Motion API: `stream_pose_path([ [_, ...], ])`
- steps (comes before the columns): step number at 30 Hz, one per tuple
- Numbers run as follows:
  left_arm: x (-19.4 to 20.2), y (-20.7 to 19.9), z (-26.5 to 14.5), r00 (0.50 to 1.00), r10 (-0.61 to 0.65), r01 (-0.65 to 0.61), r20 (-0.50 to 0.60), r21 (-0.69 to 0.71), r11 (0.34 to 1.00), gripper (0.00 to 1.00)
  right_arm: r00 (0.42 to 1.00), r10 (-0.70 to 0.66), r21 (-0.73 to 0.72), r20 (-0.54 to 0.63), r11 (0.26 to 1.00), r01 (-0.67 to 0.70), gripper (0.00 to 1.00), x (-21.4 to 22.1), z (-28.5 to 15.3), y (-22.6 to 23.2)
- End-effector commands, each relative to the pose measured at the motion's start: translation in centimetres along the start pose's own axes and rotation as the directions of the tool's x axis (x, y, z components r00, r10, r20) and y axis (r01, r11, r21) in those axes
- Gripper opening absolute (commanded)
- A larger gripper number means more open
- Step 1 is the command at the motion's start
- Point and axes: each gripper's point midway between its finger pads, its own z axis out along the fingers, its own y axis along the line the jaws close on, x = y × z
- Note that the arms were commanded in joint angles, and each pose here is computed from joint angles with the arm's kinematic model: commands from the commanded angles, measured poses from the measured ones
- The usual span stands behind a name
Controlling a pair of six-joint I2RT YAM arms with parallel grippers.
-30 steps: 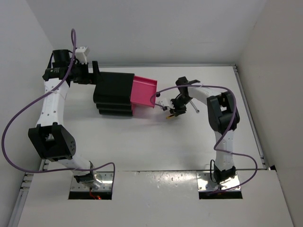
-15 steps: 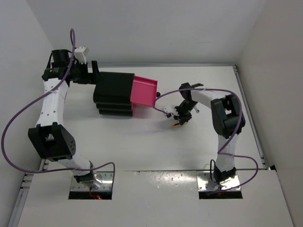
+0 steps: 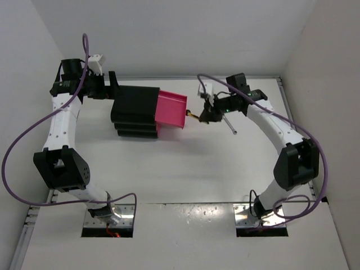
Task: Sort the tools into containers
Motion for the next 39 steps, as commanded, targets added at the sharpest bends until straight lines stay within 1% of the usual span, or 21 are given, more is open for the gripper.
stream_pose_path([
  [1, -1.2, -0.1, -0.5, 0.999, -0.007, 0.007, 0.053, 0.011, 1.0, 1.0, 0.922, 0.225, 0.007, 0.315, 0.971, -0.24, 0.0, -8.5, 0.7, -4.2],
  [2, -1.2, -0.1, -0.5, 0.999, -0.007, 0.007, 0.053, 0.011, 1.0, 1.0, 0.842, 0.404, -0.027, 0.358, 0.906, -0.423, 0.0, -9.8, 0.8, -5.0],
  [3, -1.2, -0.1, -0.5, 0.999, -0.007, 0.007, 0.053, 0.011, 1.0, 1.0, 0.811, 0.406, -0.04, 0.421, 0.902, -0.431, 0.0, -11.8, 0.9, -6.2],
  [4, -0.8, -0.1, -0.3, 0.999, -0.013, 0.012, 0.044, 0.012, 1.0, 1.0, 0.731, 0.527, -0.086, 0.433, 0.832, -0.548, 0.0, -12.5, 1.6, -7.6],
  [7, -1.0, -0.2, -0.6, 0.999, -0.008, 0.008, 0.052, 0.011, 1.0, 1.0, 0.666, 0.59, -0.136, 0.457, 0.786, -0.603, 0.0, -14.7, 2.9, -9.3],
  [8, -1.0, -0.2, -0.6, 0.999, -0.008, 0.008, 0.052, 0.011, 1.0, 1.0, 0.63, 0.641, -0.153, 0.439, 0.744, -0.65, 0.0, -14.0, 4.6, -10.0],
  [10, -0.8, -0.1, -0.4, 0.999, -0.009, 0.008, 0.05, 0.011, 1.0, 1.0, 0.615, 0.656, -0.174, 0.438, 0.733, -0.658, 0.0, -14.8, 5.5, -10.8],
  [13, -0.2, -0.3, 0.2, 0.999, -0.014, 0.013, 0.031, 0.02, 1.0, 1.0, 0.556, 0.742, -0.215, 0.374, 0.653, -0.726, 0.0, -13.1, 8.3, -11.3],
  [15, -0.5, -0.3, 0.2, 0.999, -0.018, 0.017, 0.04, 0.019, 1.0, 1.0, 0.545, 0.756, -0.229, 0.363, 0.639, -0.734, 0.0, -13.2, 8.9, -11.0],
  [21, -0.3, 0.1, 0.9, 0.999, -0.022, 0.022, 0.032, 0.02, 1.0, 1.0, 0.511, 0.8, -0.207, 0.314, 0.583, -0.786, 0.01, -10.7, 11.0, -10.8],
  [23, -0.5, 0.1, 1.0, 0.999, -0.018, 0.017, 0.04, 0.019, 1.0, 1.0, 0.509, 0.806, -0.215, 0.3, 0.578, -0.787, 0.09, -10.4, 11.1, -10.4],
  [24, -0.2, -0.1, 1.4, 0.999, -0.017, 0.017, 0.03, 0.027, 0.999, 1.0, 0.528, 0.795, -0.215, 0.299, 0.595, -0.775, 0.2, -10.6, 11.4, -10.1],
  [27, -0.4, -0.5, 1.6, 0.999, -0.006, 0.004, 0.036, 0.036, 0.999, 1.0, 0.535, 0.795, -0.196, 0.287, 0.595, -0.78, 0.44, -10.0, 11.6, -10.0],
  [28, -0.4, -1.1, 1.8, 0.999, -0.008, 0.007, 0.032, 0.046, 0.999, 1.0, 0.564, 0.77, -0.195, 0.3, 0.628, -0.753, 0.48, -10.9, 11.4, -9.8],
  [30, -0.5, -1.6, 2.1, 1.0, -0.003, 0.002, 0.028, 0.065, 0.998, 1.0, 0.566, 0.767, -0.182, 0.302, 0.629, -0.756, 0.53, -11.0, 11.1, -9.7],
  [31, -0.5, -2.0, 2.3, 1.0, 0.002, -0.004, 0.026, 0.074, 0.997, 1.0, 0.594, 0.739, -0.173, 0.318, 0.661, -0.73, 0.57, -11.6, 10.5, -9.7],
  [33, -0.5, -2.4, 2.7, 1.0, -0.002, 0.001, 0.02, 0.082, 0.997, 1.0, 0.605, 0.72, -0.167, 0.34, 0.679, -0.715, 0.57, -12.5, 9.2, -10.0],
  [35, -0.6, -2.7, 3.0, 1.0, 0.004, -0.005, 0.017, 0.091, 0.996, 1.0, 0.583, 0.711, -0.158, 0.394, 0.677, -0.719, 0.57, -12.7, 6.5, -11.3],
  [37, -0.5, -3.9, 3.3, 1.0, 0.026, -0.027, 0.012, 0.119, 0.992, 1.0, 0.553, 0.726, -0.21, 0.409, 0.665, -0.717, 0.56, -12.4, 4.2, -11.5],
  [38, -0.5, -3.9, 3.3, 1.0, 0.026, -0.027, 0.012, 0.119, 0.992, 1.0, 0.496, 0.765, -0.26, 0.412, 0.62, -0.74, 0.56, -11.1, 2.4, -12.1],
  [39, -0.4, -4.2, 3.5, 0.999, 0.043, -0.044, 0.01, 0.118, 0.992, 1.0, 0.461, 0.786, -0.292, 0.413, 0.593, -0.751, 0.54, -10.3, 1.5, -12.4],
])
